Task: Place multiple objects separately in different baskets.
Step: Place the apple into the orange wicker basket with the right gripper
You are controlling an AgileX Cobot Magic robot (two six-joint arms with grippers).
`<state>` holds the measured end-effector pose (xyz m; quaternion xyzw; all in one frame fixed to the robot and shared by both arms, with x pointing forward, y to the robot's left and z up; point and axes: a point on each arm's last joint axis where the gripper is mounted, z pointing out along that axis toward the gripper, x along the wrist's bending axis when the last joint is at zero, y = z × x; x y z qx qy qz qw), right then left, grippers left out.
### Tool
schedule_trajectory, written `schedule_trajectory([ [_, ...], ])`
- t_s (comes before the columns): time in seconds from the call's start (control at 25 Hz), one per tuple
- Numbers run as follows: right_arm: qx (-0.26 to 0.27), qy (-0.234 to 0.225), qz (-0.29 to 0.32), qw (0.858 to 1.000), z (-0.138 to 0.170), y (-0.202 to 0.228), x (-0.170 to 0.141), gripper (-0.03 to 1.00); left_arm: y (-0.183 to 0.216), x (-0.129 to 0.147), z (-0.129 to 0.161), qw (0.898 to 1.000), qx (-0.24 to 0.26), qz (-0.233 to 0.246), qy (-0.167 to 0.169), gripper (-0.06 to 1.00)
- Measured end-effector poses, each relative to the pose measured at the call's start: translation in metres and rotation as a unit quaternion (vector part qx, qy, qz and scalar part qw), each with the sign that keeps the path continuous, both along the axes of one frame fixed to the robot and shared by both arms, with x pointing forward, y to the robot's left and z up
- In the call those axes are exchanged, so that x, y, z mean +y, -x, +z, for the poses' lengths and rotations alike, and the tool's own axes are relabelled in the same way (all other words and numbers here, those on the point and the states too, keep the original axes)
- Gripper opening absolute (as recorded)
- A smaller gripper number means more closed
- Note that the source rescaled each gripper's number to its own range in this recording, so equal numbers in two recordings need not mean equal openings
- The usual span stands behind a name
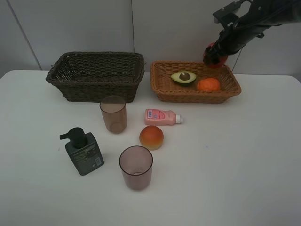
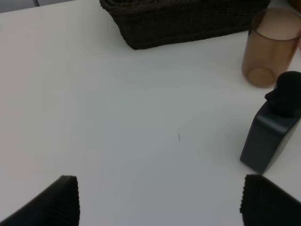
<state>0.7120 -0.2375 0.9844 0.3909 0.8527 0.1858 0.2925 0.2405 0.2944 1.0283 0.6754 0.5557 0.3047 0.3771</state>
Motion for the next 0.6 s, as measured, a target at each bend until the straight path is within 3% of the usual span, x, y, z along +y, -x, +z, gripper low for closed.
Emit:
schedule_trajectory([
  [0.36,0.026,0.003,0.000,1.000,-0.013,0.000,0.000,0.50,0.000,0.000,0.000,1.000,0.000,0.000,0.000,0.93],
  [0.6,0.019,0.001,-0.001,1.000,-0.012,-0.001,0.000,0.64,0.000,0.000,0.000,1.000,0.000,0.000,0.000,0.93],
])
